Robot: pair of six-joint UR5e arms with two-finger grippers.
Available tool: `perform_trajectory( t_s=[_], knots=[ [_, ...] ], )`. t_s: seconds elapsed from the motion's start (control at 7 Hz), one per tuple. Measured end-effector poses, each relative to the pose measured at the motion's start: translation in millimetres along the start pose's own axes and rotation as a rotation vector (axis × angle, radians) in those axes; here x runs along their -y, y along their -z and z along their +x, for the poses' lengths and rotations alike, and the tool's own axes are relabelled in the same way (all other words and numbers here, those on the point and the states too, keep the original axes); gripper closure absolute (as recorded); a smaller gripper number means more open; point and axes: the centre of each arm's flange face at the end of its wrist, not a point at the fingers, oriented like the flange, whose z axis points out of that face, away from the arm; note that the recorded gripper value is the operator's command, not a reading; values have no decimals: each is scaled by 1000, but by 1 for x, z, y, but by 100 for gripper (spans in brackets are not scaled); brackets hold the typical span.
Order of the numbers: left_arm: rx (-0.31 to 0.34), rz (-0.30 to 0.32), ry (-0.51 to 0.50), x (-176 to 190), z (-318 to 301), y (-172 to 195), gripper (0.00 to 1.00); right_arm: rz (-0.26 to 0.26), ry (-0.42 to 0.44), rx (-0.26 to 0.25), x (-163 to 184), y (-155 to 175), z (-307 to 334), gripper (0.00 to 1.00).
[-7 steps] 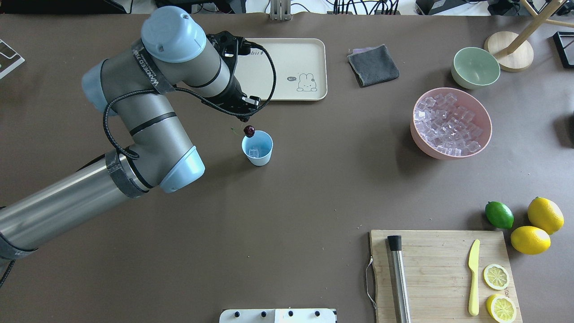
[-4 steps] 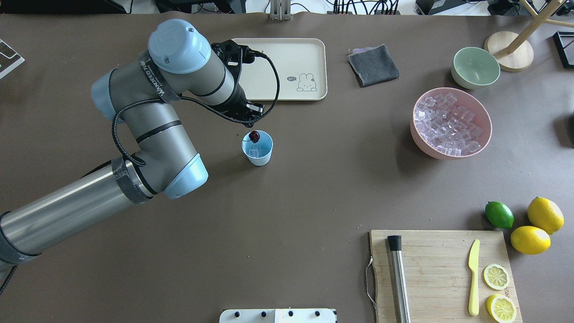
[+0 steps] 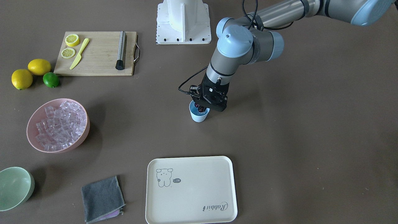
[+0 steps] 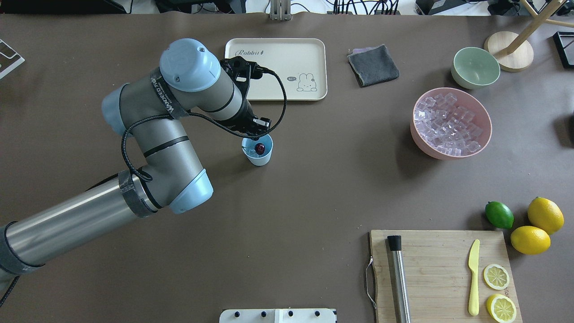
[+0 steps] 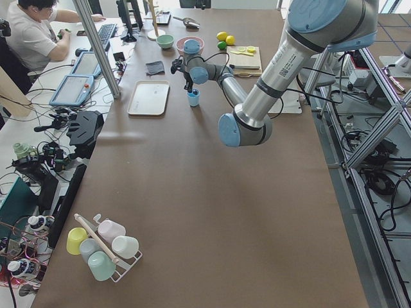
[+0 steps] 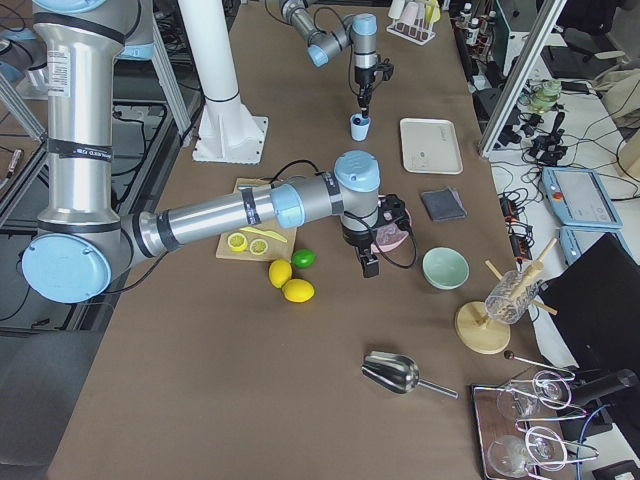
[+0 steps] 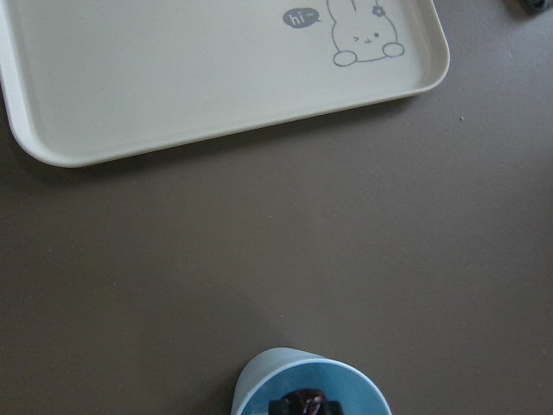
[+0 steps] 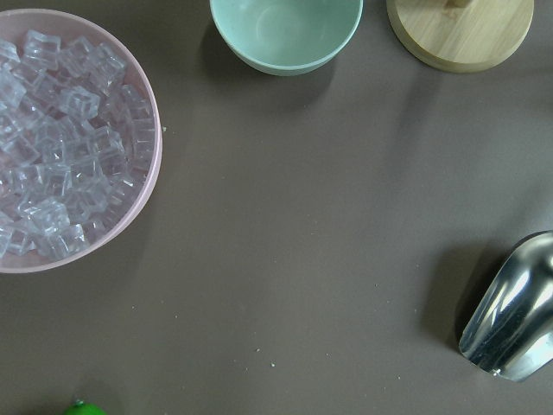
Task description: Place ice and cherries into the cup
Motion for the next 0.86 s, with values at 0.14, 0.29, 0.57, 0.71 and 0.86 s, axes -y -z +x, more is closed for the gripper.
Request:
perform_trajectory(
  t_s=[0.14,0.29,0.57,0.71,0.86],
  knots=[
    [15,21,-2,0,0,-1,2,-1,0,0,0,-1,0,3],
    [29,36,-2,-2,-7,-1,2,-2,-1,0,0,-1,1,3],
    [82,83,7,-9,-78,24,2,-4,-2,1,1,-3,2,3],
    [115,85,-10,-6,-149,54,2,-6,-4,2,1,-3,2,3],
    [145,71,-33,-4,-237,93,2,-5,-4,2,2,-3,2,2]
  ],
)
